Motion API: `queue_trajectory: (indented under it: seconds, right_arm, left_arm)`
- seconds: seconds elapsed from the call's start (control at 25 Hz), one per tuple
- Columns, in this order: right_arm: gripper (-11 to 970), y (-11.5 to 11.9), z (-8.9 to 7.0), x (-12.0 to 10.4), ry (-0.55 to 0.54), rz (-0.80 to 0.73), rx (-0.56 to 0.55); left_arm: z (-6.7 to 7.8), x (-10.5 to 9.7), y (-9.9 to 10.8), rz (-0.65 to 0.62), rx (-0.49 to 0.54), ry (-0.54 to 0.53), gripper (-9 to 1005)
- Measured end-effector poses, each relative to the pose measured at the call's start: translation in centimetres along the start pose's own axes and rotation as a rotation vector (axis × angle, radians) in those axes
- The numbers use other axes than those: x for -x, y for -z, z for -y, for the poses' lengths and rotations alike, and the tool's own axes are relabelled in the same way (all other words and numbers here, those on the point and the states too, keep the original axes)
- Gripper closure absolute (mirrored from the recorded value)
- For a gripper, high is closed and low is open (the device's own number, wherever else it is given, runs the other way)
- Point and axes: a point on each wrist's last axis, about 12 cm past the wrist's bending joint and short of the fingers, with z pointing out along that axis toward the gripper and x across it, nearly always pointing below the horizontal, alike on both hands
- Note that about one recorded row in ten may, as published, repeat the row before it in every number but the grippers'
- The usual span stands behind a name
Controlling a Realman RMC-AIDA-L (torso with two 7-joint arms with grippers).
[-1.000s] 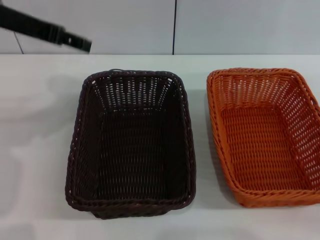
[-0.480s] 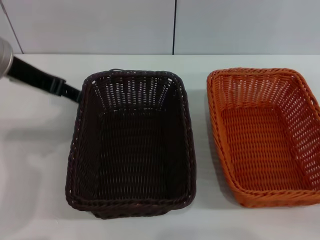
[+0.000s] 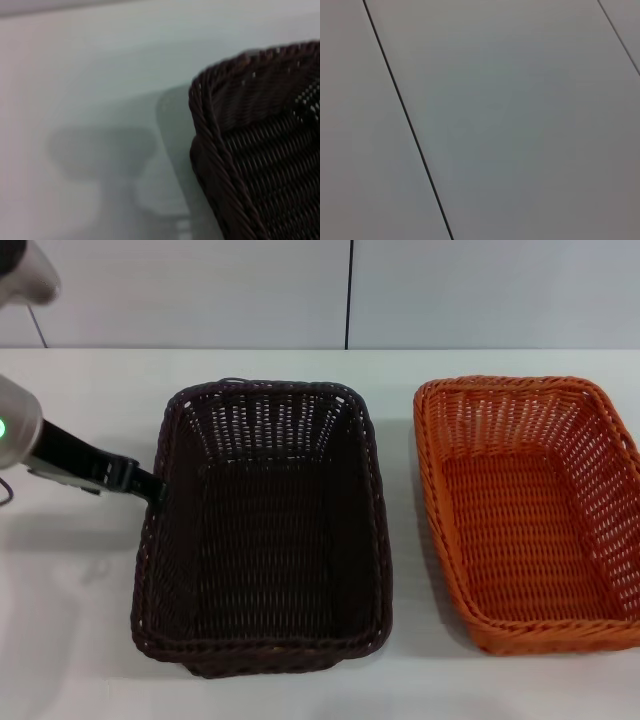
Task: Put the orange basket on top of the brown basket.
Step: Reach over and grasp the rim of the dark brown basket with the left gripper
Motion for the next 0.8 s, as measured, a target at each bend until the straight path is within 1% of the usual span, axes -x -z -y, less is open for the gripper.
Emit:
queue_trajectory:
  seconds: [0.32, 0.56, 0.8]
  right_arm:
    - [319, -0.1, 0.0, 0.0, 0.000, 0.001, -0.002]
    - [318, 0.0, 0.2, 0.1, 0.001, 0.001, -0.009]
    - [318, 0.0, 0.4, 0.1, 0.026, -0.004, -0.019]
  left_arm:
    - [0.7, -0.6, -1.9, -0.030, -0.051, 0.013, 182]
    - [1.1, -0.8, -2.4, -0.037, -0.069, 0.009, 206]
    - [1.4, -0.7, -2.6, -0.038, -0.082, 0.004, 231]
